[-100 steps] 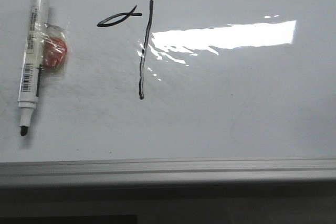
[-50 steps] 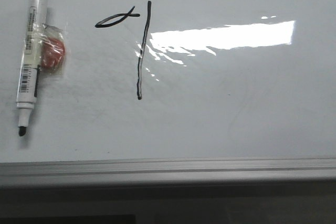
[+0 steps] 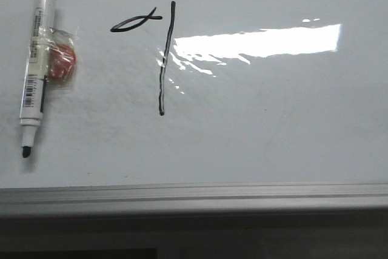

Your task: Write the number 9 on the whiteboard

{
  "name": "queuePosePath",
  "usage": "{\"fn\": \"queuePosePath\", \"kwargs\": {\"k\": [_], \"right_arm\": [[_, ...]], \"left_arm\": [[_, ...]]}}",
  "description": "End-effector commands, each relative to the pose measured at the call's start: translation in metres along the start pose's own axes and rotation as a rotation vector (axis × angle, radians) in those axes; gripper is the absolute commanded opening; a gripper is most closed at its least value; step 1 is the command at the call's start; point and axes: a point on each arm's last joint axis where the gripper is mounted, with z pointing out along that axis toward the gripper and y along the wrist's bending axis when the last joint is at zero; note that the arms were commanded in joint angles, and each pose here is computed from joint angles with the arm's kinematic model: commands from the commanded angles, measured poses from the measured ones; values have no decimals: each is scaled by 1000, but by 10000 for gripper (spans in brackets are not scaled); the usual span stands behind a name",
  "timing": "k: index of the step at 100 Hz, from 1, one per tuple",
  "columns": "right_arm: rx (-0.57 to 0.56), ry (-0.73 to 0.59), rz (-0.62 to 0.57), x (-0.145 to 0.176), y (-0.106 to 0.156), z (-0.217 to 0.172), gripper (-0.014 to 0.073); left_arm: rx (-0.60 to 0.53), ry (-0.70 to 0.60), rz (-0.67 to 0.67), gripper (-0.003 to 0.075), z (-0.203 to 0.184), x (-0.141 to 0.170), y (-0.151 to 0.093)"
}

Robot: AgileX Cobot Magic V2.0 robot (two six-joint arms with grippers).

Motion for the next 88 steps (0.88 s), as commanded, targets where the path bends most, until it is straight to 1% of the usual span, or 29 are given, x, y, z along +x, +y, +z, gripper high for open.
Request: {"fn": "queuePosePath", "kwargs": {"k": [1, 28, 45, 88], "right_arm": [[8, -31, -6, 1, 0, -1, -64], [12, -33, -5, 0, -1, -1, -64], [44, -34, 2, 0, -2, -1, -64], [44, -34, 2, 0, -2, -1, -64]], "left_arm": [[-3, -35, -1, -20, 2, 7, 1], [-3, -35, -1, -20, 2, 7, 1], [-3, -35, -1, -20, 2, 7, 1], [-3, -35, -1, -20, 2, 7, 1]]}}
